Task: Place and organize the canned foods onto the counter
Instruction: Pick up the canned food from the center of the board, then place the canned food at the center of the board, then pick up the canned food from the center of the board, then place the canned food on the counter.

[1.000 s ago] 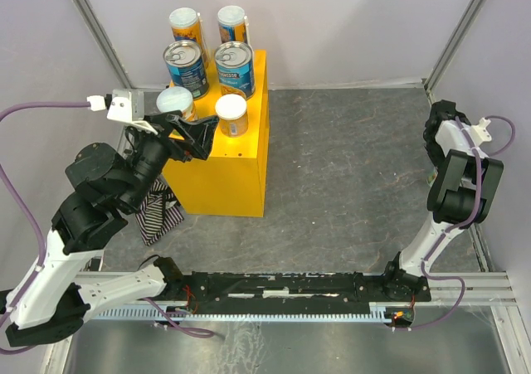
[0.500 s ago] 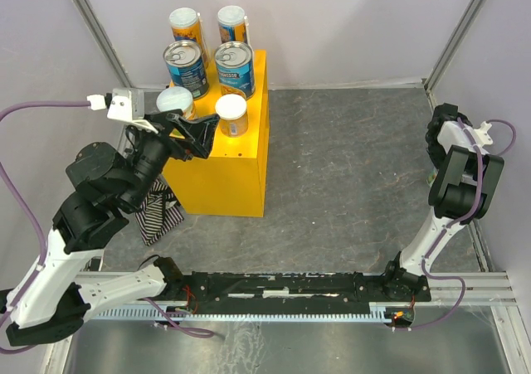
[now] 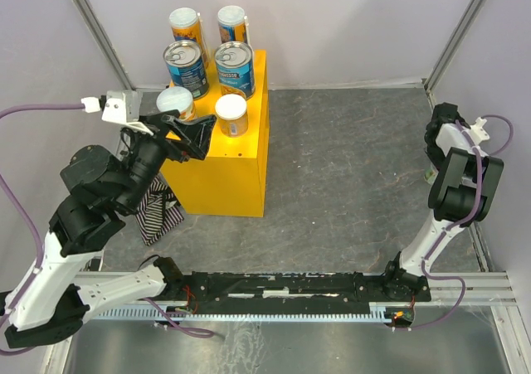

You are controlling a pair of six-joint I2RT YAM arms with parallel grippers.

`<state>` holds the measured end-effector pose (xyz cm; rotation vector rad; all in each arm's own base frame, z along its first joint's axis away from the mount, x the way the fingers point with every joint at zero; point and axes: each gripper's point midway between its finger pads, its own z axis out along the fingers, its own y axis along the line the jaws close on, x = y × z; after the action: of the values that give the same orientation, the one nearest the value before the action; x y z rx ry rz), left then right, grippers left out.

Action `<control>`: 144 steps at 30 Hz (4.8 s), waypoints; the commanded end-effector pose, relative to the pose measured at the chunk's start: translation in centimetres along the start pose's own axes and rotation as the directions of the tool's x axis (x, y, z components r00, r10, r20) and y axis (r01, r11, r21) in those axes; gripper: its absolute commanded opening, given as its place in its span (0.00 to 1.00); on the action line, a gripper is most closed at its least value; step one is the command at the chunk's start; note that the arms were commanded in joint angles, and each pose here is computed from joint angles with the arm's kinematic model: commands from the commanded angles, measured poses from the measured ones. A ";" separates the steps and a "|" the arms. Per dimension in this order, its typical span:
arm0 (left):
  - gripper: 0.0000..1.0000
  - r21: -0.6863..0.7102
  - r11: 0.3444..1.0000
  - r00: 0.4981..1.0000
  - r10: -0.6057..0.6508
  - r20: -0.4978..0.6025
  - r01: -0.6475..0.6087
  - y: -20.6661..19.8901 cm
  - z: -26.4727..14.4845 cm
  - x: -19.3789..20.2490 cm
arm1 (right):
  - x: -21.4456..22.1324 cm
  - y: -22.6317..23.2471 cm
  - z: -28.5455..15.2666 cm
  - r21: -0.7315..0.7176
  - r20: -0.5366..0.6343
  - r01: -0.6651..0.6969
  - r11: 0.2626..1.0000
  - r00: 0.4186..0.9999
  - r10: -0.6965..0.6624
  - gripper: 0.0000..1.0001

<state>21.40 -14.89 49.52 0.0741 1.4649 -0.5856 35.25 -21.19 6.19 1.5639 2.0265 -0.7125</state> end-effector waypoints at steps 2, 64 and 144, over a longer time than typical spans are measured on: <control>1.00 -0.006 1.000 0.999 -0.016 0.048 0.016 0.3 -0.5 -1.3 | 1.4 2.9 -3.0 -0.168 -0.003 0.110 0.980 0.994 -0.112 0.14; 0.98 0.113 0.989 0.992 -0.088 -0.092 0.098 -0.8 -4.1 0.7 | 31.1 3.3 -29.0 -0.627 0.673 0.777 0.053 0.575 -0.466 0.99; 0.91 0.100 0.969 0.973 -0.216 -0.086 0.224 1.1 -7.4 3.0 | 11.8 -8.4 -60.3 -0.646 0.748 0.755 -0.114 0.655 0.102 0.03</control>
<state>15.59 -11.45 45.35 0.0244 1.5158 -0.7952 21.04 26.46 40.04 -0.3600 1.6134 0.2226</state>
